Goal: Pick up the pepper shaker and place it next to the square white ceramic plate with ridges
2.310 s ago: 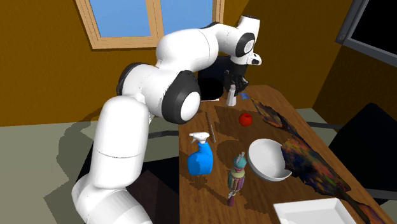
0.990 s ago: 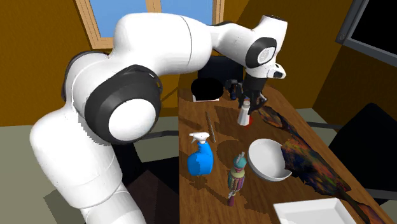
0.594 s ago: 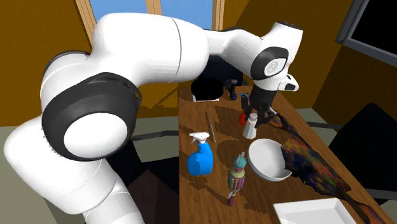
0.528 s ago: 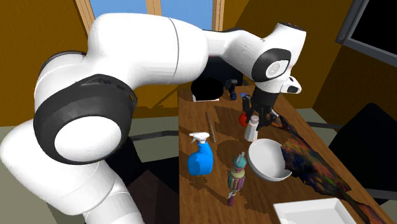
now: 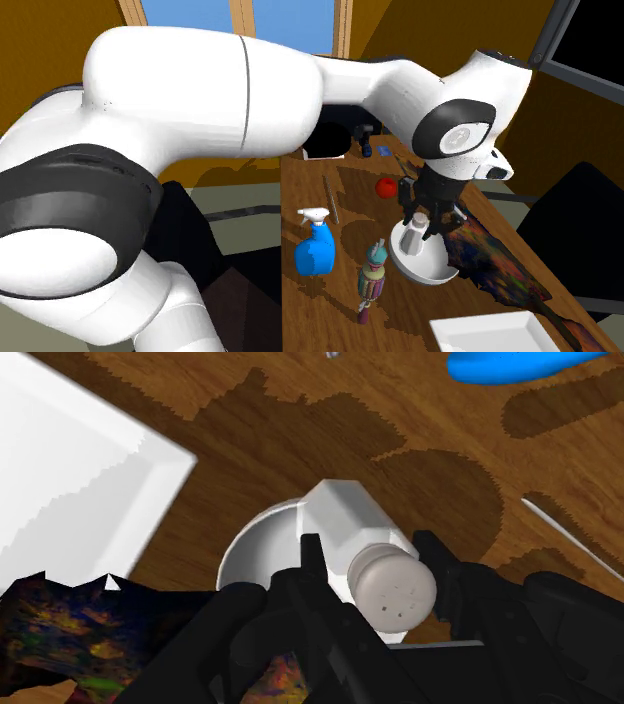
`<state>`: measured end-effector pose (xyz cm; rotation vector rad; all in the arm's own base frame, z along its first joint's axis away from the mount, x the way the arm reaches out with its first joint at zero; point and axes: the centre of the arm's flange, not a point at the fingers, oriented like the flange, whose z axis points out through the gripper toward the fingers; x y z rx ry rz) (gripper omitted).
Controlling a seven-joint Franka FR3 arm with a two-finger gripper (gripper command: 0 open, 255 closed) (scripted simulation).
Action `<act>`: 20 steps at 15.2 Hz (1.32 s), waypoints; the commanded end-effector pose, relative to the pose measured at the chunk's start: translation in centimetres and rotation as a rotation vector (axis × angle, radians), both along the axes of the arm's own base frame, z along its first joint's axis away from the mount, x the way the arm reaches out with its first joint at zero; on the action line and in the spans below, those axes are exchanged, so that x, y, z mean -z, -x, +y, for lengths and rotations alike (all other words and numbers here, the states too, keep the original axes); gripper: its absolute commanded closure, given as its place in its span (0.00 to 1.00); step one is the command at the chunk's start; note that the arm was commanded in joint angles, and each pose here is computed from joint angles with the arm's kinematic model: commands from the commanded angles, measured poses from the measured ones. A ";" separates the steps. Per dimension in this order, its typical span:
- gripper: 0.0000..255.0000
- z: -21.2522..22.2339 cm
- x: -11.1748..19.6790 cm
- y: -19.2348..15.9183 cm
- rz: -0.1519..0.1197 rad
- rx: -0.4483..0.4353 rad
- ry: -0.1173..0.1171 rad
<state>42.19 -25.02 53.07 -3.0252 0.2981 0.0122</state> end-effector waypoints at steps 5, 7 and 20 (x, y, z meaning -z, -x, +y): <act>1.00 -5.5 0.0 5.8 0.000 -0.002 0.000; 1.00 -7.3 0.0 7.6 0.000 -0.002 0.000; 1.00 -15.4 2.6 15.7 0.000 -0.002 0.000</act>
